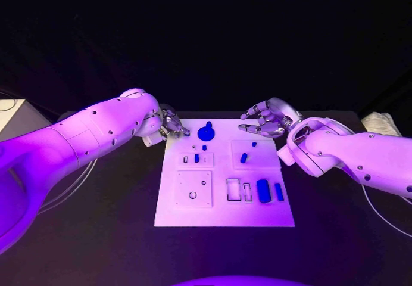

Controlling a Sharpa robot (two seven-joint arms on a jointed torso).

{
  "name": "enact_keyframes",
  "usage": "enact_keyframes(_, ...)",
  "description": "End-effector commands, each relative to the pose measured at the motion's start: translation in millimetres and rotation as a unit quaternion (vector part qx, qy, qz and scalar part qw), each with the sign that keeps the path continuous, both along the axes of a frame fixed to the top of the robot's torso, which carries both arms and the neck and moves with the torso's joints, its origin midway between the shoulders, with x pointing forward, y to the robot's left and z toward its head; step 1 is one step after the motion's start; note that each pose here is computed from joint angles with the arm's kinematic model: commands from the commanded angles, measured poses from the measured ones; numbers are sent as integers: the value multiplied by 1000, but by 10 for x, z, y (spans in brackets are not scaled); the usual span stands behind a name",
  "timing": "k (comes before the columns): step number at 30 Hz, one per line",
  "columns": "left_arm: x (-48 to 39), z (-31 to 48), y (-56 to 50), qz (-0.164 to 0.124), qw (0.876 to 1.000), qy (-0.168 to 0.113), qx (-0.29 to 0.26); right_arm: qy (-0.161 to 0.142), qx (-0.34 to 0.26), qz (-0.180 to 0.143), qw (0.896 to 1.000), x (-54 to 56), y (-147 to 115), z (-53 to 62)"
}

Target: Assemble the parts on the task board

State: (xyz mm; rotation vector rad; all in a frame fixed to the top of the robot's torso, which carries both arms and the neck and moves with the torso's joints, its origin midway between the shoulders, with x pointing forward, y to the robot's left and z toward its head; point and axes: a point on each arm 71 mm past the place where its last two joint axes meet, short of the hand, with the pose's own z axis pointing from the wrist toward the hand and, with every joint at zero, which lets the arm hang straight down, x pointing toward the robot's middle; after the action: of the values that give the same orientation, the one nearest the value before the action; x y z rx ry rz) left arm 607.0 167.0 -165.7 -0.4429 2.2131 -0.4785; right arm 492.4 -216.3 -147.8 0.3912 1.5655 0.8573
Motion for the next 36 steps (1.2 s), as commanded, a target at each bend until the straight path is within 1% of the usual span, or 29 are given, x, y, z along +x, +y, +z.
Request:
enact_keyframes(1, -1, 6, -5, 3, 1000, 1, -23, 3, -2, 7, 1000, -2, 10, -4)
enact_keyframes(8, -15, 14, 46, 11, 999, 0, -35, 5, -3, 6, 1000, 1, 3, -8)
enact_keyframes(12, -66, 25, 93, 13, 999, 2, -49, 6, -4, 5, 1000, 2, -13, -10)
enact_keyframes(16, -139, 37, 121, 9, 998, 4, -59, 7, -5, 3, 1000, 2, -30, -11)
enact_keyframes(22, -286, 60, 126, -6, 998, 5, -68, 9, -6, 1, 1000, 0, -56, -13)
enact_keyframes(28, -439, 85, 117, -27, 998, -6, -56, 10, -7, 0, 1000, 0, -72, -17)
enact_keyframes(30, -489, 77, 113, -33, 998, -9, -48, 11, -7, 0, 1000, -1, -78, -18)
enact_keyframes(32, -521, 66, 111, -36, 998, -11, -42, 11, -8, 0, 1000, -1, -81, -19)
enact_keyframes(35, -589, 30, 107, -43, 999, -17, -26, 12, -8, 0, 1000, 0, -87, -21)
enact_keyframes(36, -596, 25, 106, -43, 999, -18, -24, 12, -8, 0, 1000, 0, -87, -22)
